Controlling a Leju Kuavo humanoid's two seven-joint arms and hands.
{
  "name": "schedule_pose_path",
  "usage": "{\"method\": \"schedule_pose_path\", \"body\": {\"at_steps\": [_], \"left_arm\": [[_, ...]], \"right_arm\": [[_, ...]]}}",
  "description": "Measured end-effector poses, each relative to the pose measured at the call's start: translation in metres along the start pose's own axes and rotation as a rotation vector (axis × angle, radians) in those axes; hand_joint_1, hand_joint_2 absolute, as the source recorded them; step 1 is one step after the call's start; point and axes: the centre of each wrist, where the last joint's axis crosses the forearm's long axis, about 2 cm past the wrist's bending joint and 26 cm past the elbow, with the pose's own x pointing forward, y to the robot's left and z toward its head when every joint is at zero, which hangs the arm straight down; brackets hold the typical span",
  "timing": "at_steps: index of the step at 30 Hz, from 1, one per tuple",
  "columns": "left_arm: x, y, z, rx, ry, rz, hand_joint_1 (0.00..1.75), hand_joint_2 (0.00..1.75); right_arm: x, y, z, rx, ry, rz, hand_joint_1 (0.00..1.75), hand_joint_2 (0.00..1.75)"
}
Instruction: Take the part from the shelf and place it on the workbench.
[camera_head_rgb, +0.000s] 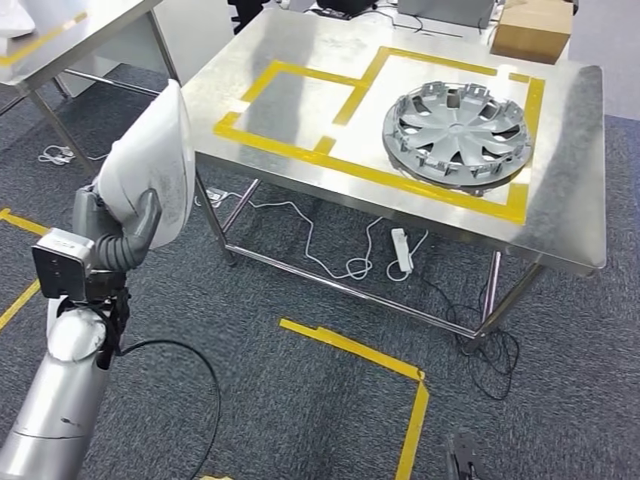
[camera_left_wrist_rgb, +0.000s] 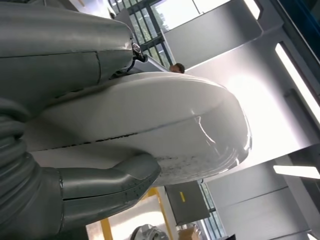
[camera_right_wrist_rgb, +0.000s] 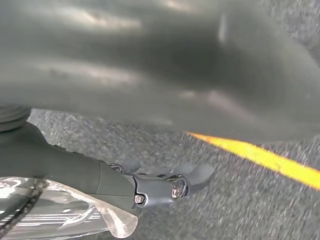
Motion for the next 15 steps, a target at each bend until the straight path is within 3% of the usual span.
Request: {"method": "schedule_pose_path", "body": {"at_steps": [15], "left_arm": [[0.0005, 0.0, -0.0003, -0.001, -0.002, 0.0, 1.75, 1.75]], "right_arm": [[0.001, 0.0001, -0.0003, 0.0, -0.002, 0.0, 0.0, 0.0]]}}
